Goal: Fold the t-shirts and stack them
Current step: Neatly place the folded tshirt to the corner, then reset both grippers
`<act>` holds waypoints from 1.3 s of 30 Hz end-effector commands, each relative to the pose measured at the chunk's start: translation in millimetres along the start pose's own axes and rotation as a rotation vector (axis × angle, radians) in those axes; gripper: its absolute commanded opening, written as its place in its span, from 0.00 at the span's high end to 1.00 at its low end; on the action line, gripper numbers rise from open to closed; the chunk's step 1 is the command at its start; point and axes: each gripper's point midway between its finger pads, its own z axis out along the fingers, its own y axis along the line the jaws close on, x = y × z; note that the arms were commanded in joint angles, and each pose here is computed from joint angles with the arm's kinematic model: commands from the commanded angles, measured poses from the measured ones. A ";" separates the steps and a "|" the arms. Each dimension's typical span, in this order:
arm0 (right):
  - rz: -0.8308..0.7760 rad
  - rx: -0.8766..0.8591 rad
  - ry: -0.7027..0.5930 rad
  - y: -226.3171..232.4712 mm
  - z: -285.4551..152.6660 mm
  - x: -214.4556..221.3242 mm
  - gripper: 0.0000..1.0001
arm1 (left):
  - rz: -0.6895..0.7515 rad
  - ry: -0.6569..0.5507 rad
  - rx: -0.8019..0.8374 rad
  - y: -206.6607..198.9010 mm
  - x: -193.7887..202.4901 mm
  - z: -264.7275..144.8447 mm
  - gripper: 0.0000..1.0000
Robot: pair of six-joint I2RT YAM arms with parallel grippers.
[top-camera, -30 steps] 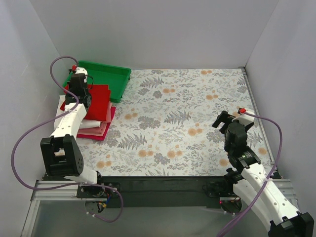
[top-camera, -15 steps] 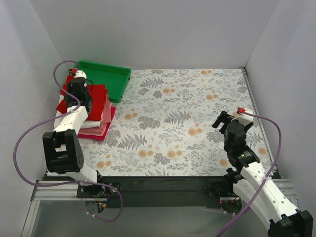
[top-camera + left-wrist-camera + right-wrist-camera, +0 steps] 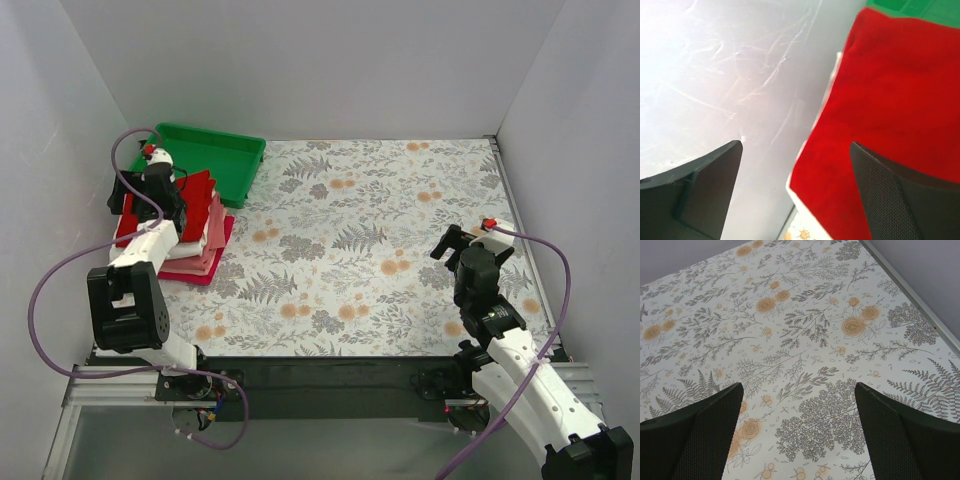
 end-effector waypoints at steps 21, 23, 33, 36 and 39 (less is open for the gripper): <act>0.004 -0.082 -0.009 12.7 -4.2 -9.0 0.02 | -0.710 0.029 0.825 -136.0 -150.3 -251.2 0.06; -0.013 -0.108 0.037 16.7 -5.3 0.7 0.02 | -0.674 0.029 0.898 -168.8 -141.6 -285.2 0.06; 0.032 -0.224 0.140 38.2 -14.4 18.0 0.02 | -0.560 -0.028 1.073 -222.1 -85.3 -363.9 0.05; 0.026 -0.234 0.155 37.4 -17.6 22.8 0.02 | -0.598 -0.053 1.092 -211.4 -78.1 -363.3 0.06; 0.023 -0.229 0.151 34.6 -19.9 22.9 0.02 | -0.615 -0.077 1.088 -203.6 -75.2 -360.9 0.05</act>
